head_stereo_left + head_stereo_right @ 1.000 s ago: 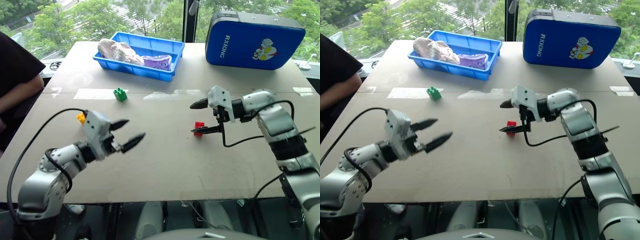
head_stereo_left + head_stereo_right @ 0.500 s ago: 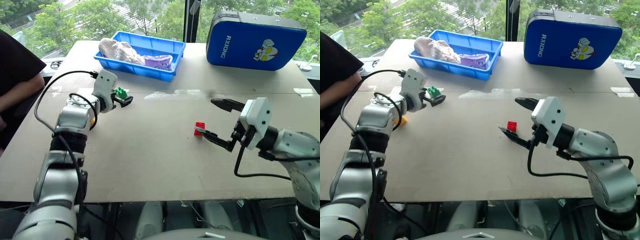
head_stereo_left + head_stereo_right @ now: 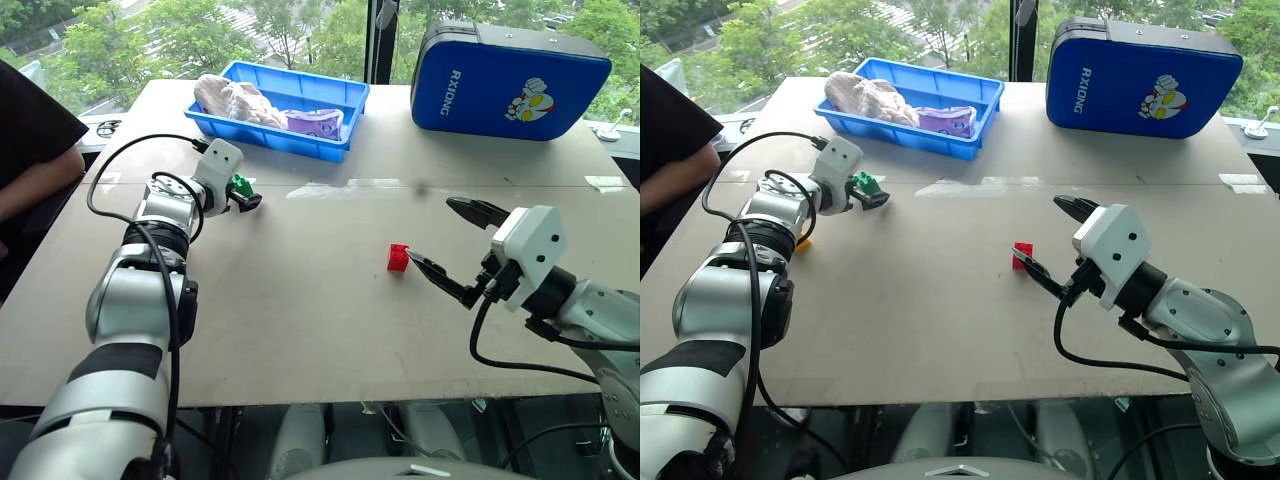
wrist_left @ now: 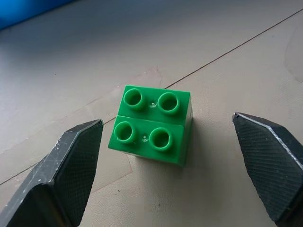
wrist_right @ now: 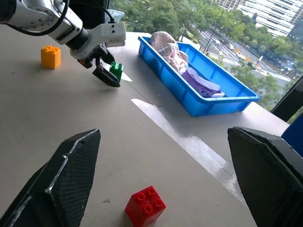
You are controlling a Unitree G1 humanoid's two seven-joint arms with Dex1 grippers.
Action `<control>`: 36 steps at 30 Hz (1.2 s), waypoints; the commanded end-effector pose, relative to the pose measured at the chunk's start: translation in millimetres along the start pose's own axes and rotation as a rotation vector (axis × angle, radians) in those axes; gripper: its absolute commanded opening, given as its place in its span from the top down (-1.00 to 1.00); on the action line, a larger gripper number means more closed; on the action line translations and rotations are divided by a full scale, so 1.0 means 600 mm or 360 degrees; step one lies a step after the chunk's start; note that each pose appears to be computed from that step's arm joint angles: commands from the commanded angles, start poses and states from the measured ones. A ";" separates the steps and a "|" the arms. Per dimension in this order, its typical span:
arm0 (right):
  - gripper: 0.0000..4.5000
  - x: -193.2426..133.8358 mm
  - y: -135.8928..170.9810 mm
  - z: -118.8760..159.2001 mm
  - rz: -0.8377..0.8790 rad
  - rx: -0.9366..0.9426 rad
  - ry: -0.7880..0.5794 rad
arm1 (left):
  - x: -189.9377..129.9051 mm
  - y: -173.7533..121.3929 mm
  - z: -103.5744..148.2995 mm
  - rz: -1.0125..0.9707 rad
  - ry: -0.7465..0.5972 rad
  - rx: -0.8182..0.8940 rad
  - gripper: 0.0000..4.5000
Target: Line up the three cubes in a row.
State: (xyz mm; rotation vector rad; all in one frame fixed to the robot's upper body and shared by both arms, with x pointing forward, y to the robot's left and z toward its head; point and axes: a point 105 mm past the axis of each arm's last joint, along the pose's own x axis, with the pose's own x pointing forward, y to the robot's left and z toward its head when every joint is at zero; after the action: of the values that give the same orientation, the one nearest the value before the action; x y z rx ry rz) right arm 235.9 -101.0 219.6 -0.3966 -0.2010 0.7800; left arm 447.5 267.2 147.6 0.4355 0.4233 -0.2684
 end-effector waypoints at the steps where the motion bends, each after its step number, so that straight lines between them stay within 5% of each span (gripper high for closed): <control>1: -1.00 -0.008 -0.001 0.019 -0.0042 -0.0059 -0.0048 | -0.008 0.016 0.026 0.0050 -0.0104 0.0009 -0.23; 5: -1.00 -0.009 0.001 0.018 -0.0044 -0.0049 -0.0041 | -0.009 0.014 0.029 0.0025 -0.0153 -0.0014 0.45; 9: -1.00 -0.012 0.011 0.013 0.0021 -0.0028 -0.0018 | -0.016 0.000 0.038 -0.0147 -0.0265 -0.0050 0.44; 13: -1.00 -0.027 0.033 0.001 0.0183 -0.0036 0.0046 | -0.035 -0.057 0.056 -0.0664 -0.0412 -0.0011 0.44; 16: -1.00 -0.045 0.040 -0.015 0.0297 -0.0030 0.0108 | -0.056 -0.124 0.039 -0.1059 -0.0467 0.0380 0.44; 20: -1.00 -0.060 0.038 -0.033 0.0384 0.0040 0.0190 | -0.082 -0.171 0.037 -0.1382 -0.0454 0.0447 0.44; 27: -1.00 -0.074 0.036 -0.039 0.0474 0.0032 0.0213 | -0.097 -0.236 0.050 -0.1581 -0.0450 0.0758 0.44; 36: -1.00 -0.083 0.036 -0.050 0.0471 0.0032 0.0242 | -0.096 -0.252 0.033 -0.1669 -0.0381 0.0888 0.44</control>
State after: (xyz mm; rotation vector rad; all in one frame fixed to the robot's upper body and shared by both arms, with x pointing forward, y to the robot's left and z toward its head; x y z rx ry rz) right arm 198.0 -129.5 173.4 -0.4342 0.0527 1.0516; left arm 353.2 135.6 133.2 0.6600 0.3251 -1.4541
